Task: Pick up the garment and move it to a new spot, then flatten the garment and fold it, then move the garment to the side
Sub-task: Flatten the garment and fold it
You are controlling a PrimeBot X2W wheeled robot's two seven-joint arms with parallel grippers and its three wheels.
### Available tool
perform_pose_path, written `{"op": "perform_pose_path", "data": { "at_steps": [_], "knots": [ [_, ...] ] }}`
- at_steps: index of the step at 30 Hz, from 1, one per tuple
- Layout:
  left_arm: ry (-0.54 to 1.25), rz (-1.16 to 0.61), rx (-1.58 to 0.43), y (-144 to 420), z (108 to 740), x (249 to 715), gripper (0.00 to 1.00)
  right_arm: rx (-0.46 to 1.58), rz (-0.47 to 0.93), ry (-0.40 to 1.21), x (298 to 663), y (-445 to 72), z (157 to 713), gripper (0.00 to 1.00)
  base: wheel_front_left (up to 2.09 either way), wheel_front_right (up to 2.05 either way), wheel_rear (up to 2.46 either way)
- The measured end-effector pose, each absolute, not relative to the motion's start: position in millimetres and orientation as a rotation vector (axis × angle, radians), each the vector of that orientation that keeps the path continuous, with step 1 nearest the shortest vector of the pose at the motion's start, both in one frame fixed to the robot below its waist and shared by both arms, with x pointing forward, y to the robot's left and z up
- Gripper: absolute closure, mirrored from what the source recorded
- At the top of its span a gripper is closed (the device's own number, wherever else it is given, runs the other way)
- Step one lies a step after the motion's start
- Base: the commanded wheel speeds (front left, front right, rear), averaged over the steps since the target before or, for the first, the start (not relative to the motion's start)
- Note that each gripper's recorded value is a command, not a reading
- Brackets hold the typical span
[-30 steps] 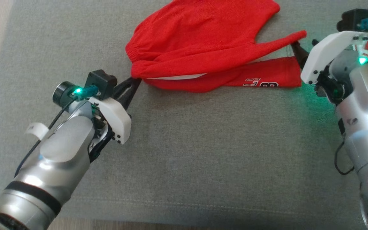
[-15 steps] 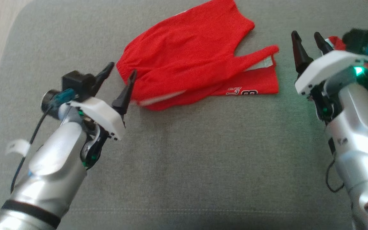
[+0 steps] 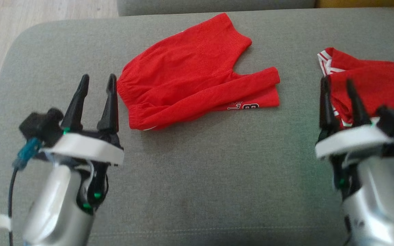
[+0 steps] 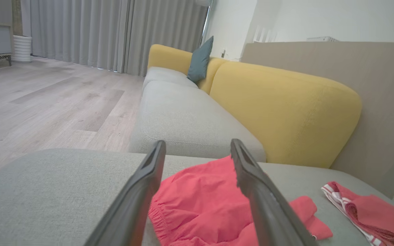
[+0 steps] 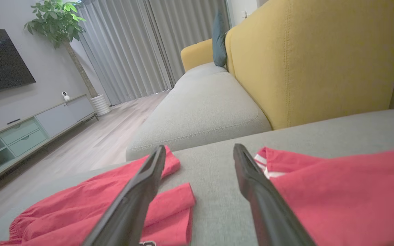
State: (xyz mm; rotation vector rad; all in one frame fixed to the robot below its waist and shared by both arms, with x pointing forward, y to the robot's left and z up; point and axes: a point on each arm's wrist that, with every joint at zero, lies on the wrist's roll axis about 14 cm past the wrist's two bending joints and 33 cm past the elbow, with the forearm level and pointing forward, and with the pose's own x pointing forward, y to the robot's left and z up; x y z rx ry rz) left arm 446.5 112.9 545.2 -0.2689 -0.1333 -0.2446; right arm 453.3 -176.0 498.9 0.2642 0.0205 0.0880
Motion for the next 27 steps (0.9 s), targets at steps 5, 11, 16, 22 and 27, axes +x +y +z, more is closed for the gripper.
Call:
{"op": "perform_pose_path", "data": {
  "at_steps": [5,11,16,22,27],
  "knots": [
    [-0.138,-0.185,-0.340,117.9,539.1,431.2,0.00,0.266,0.075,0.052,420.6,-168.1,479.4,0.00,0.00,0.00,0.00],
    [-0.091,-0.168,-0.342,120.3,518.0,416.6,0.00,0.254,0.083,0.084,409.0,-163.8,471.0,0.00,0.00,0.00,0.00],
    [-0.077,-0.178,-0.324,120.2,511.2,414.3,0.00,0.273,0.113,0.133,418.7,-152.8,465.5,0.00,0.00,0.00,0.00],
    [-0.055,-0.158,-0.322,128.9,501.7,416.7,0.00,0.247,0.159,0.263,443.2,-136.3,445.7,0.00,0.00,0.00,0.00],
    [-0.045,-0.131,-0.311,139.4,496.6,418.0,0.00,0.281,0.239,0.347,458.5,-104.3,431.8,0.00,0.00,0.00,0.00]
  ]
}}
